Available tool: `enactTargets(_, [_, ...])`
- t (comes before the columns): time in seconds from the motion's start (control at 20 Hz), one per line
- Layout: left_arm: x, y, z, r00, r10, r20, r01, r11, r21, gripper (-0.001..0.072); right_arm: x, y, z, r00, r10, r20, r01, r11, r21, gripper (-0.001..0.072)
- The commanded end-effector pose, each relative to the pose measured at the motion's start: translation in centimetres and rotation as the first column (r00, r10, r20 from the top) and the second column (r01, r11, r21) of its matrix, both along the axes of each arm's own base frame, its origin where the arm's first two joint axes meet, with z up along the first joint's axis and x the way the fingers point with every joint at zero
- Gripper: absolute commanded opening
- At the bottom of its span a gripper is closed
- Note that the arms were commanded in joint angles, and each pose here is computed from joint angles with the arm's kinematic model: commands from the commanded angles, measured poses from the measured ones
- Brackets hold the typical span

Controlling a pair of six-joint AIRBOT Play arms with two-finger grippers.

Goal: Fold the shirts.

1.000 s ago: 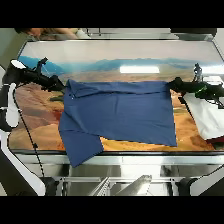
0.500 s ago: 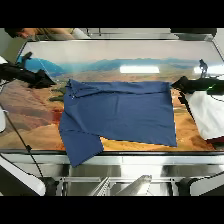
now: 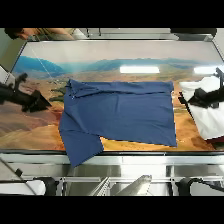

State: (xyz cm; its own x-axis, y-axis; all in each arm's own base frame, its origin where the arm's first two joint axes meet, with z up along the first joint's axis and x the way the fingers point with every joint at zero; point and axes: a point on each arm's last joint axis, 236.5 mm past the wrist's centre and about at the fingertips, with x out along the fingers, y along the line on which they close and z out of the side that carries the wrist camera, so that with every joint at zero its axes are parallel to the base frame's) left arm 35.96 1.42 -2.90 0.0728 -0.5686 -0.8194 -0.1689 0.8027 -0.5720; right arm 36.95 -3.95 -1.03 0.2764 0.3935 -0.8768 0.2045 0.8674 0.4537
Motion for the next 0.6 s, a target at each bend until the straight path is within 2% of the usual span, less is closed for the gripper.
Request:
enactTargets(0.0, [-4.2,-1.1,-3.7,0.999,0.017,-0.032,-0.016,1.000,0.023,0.0297,-5.9,2.8,-1.3,0.997,-0.050,-0.057,0.055,0.995,0.078,0.0221])
enactTargets(0.25, [-6.6,-2.9,-6.9,0.994,-0.021,-0.104,0.015,0.998,-0.055,0.0297,-9.7,5.0,-2.6,0.993,-0.068,-0.100,0.080,0.988,0.128,0.0220])
enactTargets(0.55, [-6.7,-2.9,-8.8,0.988,-0.047,-0.145,0.035,0.996,-0.084,0.0297,-10.9,6.0,-1.6,0.994,-0.020,-0.106,0.036,0.988,0.152,0.0220])
